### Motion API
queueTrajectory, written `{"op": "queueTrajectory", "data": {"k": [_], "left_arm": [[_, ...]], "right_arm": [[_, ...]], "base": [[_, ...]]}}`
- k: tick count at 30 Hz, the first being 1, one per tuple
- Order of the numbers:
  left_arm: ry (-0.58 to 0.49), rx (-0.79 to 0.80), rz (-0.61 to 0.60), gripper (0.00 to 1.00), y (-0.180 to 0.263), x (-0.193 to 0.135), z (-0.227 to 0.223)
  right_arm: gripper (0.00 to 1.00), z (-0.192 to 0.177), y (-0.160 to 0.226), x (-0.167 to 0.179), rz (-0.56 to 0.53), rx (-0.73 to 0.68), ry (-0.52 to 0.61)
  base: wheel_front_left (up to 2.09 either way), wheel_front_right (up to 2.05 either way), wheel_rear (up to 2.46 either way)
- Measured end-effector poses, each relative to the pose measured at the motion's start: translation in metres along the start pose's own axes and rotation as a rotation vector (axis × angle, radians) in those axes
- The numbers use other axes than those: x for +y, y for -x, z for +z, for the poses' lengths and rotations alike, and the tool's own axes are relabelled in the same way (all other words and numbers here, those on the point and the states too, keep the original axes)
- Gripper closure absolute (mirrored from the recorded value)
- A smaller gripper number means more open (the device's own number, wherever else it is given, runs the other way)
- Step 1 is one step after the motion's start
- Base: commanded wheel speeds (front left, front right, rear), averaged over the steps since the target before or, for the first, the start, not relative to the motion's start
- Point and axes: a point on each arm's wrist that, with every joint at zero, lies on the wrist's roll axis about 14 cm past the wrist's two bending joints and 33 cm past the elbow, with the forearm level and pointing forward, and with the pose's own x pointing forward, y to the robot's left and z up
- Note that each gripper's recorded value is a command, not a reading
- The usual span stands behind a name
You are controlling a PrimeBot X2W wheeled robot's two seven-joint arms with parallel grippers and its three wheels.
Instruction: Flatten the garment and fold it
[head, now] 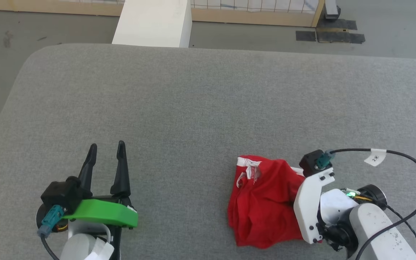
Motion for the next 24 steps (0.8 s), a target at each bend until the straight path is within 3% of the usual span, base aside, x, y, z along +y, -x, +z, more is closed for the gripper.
{"op": "queueTrajectory", "data": {"k": [8, 14, 24], "left_arm": [[0.011, -0.017, -0.041, 0.0, -0.003, -0.014, 0.005], [0.027, -0.028, -0.111, 0.0, -0.015, -0.039, 0.005], [0.047, -0.026, -0.298, 0.0, -0.055, -0.101, -0.009]], "right_arm": [[1.0, -0.001, 0.023, -0.009, -0.027, 0.019, 0.142], [1.0, -0.004, 0.059, -0.055, -0.139, 0.038, 0.206], [1.0, -0.028, 0.116, -0.163, -0.402, 0.044, 0.078]], "base": [[0.0, 0.0, 0.0], [0.0, 0.0, 0.0], [0.0, 0.0, 0.0]]}}
